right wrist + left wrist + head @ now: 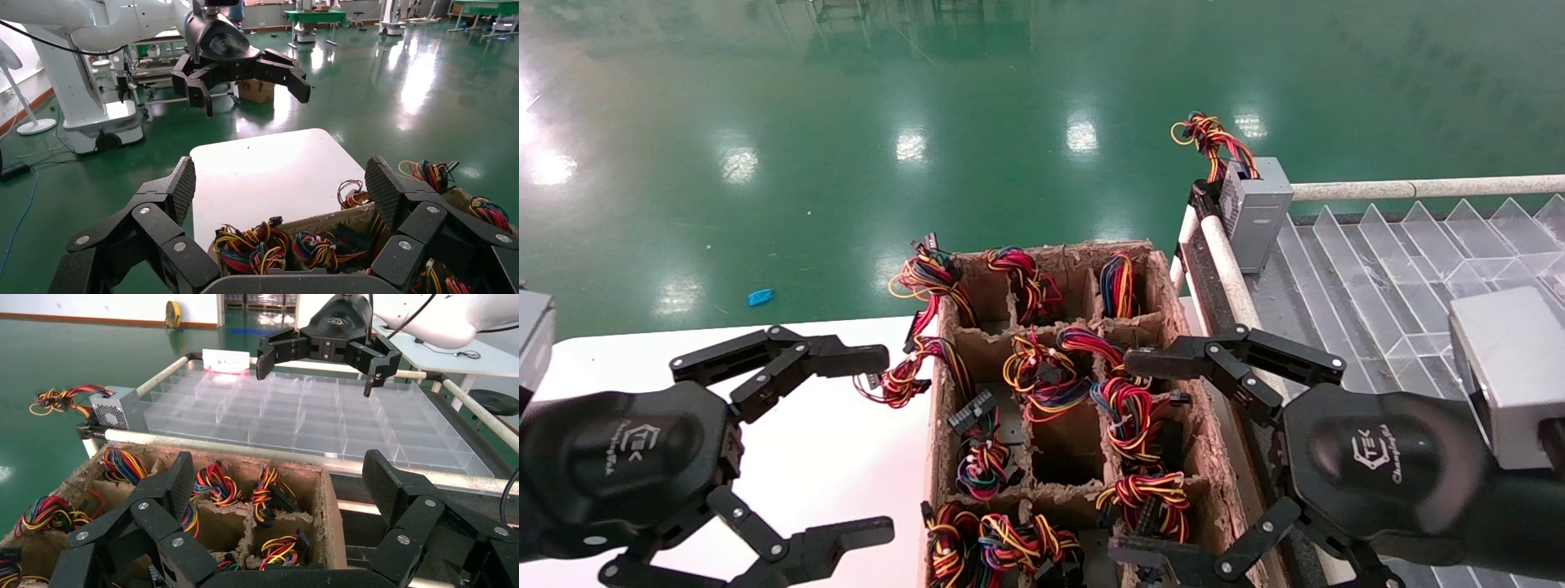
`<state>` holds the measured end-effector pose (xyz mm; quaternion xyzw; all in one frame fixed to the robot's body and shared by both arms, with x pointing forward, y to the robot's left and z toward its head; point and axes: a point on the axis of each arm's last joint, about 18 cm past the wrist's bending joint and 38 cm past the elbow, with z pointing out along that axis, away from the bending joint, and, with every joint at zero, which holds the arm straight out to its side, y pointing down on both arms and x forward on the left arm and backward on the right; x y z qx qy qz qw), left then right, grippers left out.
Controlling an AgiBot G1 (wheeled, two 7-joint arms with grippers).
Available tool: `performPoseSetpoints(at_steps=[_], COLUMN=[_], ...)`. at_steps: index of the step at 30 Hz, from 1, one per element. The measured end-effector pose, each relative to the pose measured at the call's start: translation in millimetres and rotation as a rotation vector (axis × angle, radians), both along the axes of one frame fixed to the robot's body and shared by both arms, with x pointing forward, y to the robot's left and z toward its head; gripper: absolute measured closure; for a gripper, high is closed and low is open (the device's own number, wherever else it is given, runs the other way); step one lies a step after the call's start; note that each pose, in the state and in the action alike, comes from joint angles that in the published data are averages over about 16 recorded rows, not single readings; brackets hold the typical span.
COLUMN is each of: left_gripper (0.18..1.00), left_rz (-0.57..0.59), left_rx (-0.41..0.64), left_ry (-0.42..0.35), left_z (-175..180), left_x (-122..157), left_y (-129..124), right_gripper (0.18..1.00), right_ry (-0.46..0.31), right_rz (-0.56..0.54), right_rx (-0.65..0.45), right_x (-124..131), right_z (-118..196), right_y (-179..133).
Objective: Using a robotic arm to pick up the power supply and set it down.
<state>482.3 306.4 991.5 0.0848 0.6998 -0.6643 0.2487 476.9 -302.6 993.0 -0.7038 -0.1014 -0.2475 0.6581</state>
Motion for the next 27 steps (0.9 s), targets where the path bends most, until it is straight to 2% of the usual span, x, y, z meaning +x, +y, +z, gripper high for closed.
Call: performPoseSetpoints(at_steps=[27], left_gripper=[0.184], left_rz=[0.0], left_rx=[0.0], left_ry=[0.0], left_z=[0.0], left_x=[0.0], left_y=[0.0], right_gripper=[0.179], right_ry=[0.0], right_rz=[0.0], right_rx=[0.0], right_x=[0.0], right_z=[0.0], right_y=[0.0])
